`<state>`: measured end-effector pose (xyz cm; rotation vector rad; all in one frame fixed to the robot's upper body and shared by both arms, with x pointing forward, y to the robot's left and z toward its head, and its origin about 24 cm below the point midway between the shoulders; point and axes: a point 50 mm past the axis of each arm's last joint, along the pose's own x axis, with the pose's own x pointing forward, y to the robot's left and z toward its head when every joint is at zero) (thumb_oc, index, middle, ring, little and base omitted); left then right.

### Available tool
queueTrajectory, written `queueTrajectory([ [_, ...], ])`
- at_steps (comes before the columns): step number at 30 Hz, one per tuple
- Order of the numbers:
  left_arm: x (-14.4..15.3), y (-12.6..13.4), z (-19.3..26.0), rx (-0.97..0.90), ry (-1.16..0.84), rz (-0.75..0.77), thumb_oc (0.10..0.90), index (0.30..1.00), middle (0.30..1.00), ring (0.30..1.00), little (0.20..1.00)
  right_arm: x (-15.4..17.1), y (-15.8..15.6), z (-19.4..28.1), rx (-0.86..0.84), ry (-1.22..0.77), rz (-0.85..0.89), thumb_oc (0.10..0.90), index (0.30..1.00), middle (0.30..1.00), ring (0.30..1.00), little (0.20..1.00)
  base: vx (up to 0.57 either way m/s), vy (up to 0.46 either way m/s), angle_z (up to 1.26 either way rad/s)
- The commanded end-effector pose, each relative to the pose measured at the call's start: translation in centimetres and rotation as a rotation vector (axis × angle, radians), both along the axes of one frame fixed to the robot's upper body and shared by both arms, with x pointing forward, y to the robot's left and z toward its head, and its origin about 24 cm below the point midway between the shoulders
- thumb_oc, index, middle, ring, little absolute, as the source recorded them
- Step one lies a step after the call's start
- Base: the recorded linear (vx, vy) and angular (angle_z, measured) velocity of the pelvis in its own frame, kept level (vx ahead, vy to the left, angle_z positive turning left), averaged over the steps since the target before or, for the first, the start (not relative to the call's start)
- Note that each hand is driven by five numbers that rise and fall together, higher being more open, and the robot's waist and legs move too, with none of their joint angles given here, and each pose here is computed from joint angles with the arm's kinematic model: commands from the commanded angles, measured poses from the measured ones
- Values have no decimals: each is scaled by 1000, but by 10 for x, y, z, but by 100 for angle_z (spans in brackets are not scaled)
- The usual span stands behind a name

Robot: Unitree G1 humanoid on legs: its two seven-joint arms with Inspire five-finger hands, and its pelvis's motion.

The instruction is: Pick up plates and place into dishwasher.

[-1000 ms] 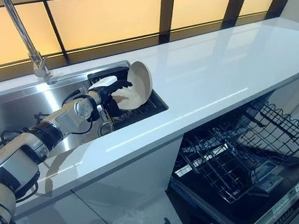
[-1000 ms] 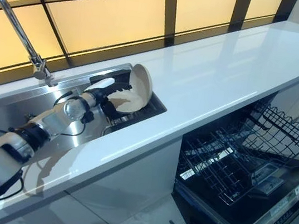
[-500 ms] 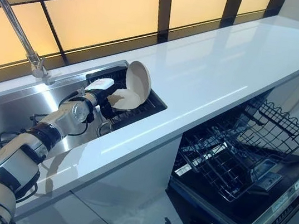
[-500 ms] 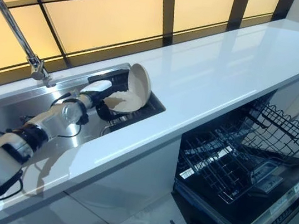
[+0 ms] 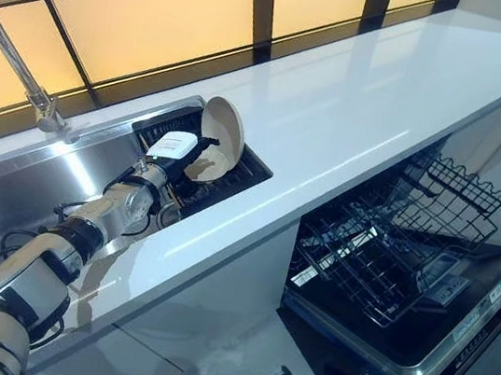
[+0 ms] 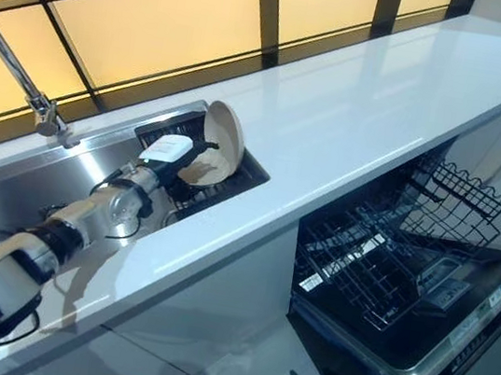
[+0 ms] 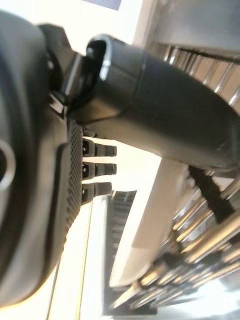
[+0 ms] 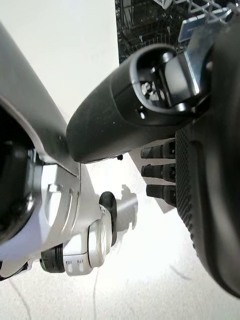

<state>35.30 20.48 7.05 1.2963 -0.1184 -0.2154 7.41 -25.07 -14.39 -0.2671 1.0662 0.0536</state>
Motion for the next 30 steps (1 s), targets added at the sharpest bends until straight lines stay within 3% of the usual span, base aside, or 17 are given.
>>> queueTrajectory([
  [1,24,14,58,-75,-259,96,800,900,900,900,900,-1,6,2,37,-32,72,800,900,900,900,900,31,12,-5],
  [10,24,24,50,-120,-256,194,800,900,900,900,900,2,2,5,29,-47,78,800,900,900,900,900,33,7,-7],
  [30,23,80,78,143,-335,393,800,900,900,900,900,16,-11,17,10,-114,70,800,900,900,900,900,6,17,0],
])
